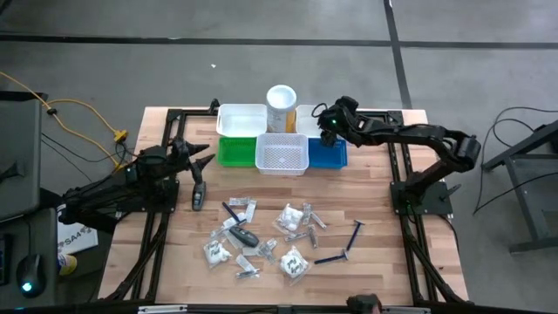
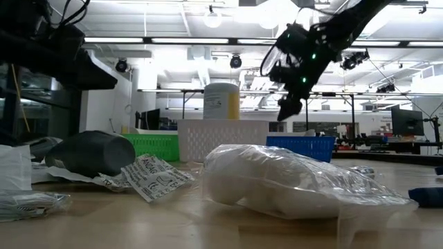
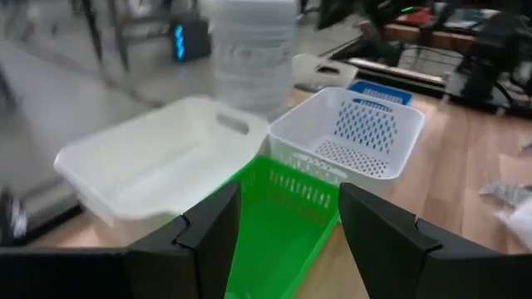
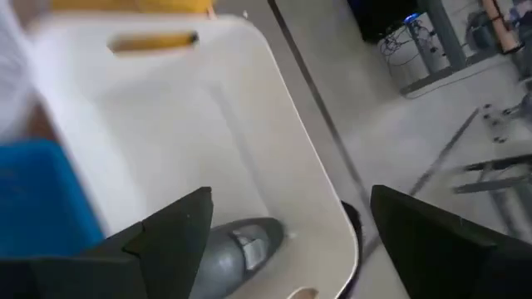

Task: Pick & Place Travel size toiletries
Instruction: Put the black deodorant into the top right white bin

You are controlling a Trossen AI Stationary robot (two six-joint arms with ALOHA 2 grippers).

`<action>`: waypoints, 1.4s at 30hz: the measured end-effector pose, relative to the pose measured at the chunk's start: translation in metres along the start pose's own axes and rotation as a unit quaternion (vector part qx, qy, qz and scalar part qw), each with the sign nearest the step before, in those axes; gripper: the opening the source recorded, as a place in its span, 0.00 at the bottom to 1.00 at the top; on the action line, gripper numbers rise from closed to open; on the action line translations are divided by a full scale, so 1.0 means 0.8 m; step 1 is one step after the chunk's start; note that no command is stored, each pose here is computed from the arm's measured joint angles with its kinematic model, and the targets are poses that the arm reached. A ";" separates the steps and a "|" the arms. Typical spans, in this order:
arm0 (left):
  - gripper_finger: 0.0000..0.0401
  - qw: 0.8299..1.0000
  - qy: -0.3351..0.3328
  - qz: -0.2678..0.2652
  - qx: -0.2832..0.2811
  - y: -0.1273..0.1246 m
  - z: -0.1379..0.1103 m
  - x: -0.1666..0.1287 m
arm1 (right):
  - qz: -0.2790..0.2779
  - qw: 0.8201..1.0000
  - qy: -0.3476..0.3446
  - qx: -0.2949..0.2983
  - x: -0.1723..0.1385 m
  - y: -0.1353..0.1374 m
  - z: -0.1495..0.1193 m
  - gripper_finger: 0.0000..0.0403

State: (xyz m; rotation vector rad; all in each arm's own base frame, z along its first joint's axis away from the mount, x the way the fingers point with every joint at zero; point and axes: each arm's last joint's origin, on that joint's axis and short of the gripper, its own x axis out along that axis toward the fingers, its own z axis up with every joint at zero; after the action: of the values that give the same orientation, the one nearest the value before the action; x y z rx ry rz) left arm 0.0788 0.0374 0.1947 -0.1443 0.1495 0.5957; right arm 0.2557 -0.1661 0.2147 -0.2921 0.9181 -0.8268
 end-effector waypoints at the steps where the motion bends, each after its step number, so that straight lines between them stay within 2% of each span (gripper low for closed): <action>1: 0.51 1.000 0.012 0.008 -0.018 0.000 0.006 -0.003 | 0.008 1.000 -0.007 0.017 -0.007 0.000 0.002 0.79; 6: 0.51 0.988 0.089 0.042 -0.117 -0.001 0.021 -0.002 | 0.059 0.995 -0.023 0.079 -0.041 0.007 0.006 0.77; 9: 0.51 0.970 0.163 0.063 -0.167 -0.005 0.021 0.012 | 0.074 0.993 -0.027 0.086 -0.059 0.013 0.008 0.77; 12: 0.51 0.942 0.253 0.095 -0.200 -0.009 0.014 0.028 | 0.085 0.992 -0.034 0.086 -0.071 0.021 0.010 0.77; 17: 0.51 0.876 0.396 0.174 -0.214 -0.015 0.011 0.052 | 0.100 0.991 -0.037 0.077 -0.081 0.032 0.011 0.77; 21: 0.51 0.841 0.455 0.208 -0.203 -0.023 0.020 0.069 | 0.107 0.991 -0.032 0.066 -0.085 0.038 0.010 0.77; 28: 0.51 0.830 0.498 0.185 -0.169 -0.046 0.023 0.083 | 0.116 0.991 -0.016 0.058 -0.088 0.044 0.006 0.77; 32: 0.51 0.820 0.518 0.169 -0.175 -0.048 0.020 0.085 | 0.119 0.992 -0.020 0.038 -0.091 0.047 0.006 0.77; 35: 0.51 0.818 0.516 0.175 -0.183 -0.048 0.020 0.084 | 0.121 0.992 -0.022 0.028 -0.092 0.048 0.006 0.77; 38: 0.51 0.811 0.516 0.208 -0.182 -0.045 0.019 0.081 | 0.120 0.992 -0.022 0.023 -0.092 0.048 0.006 0.77; 42: 0.55 0.808 0.519 0.216 -0.178 -0.044 0.018 0.079 | 0.121 0.992 -0.019 0.012 -0.092 0.048 0.005 0.77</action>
State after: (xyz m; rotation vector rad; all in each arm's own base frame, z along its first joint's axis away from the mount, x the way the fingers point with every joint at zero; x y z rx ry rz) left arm 0.1517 0.0455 0.2007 -0.8222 1.1703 0.9477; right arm 0.2539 -0.0867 0.2386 -0.1711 0.8882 -0.6059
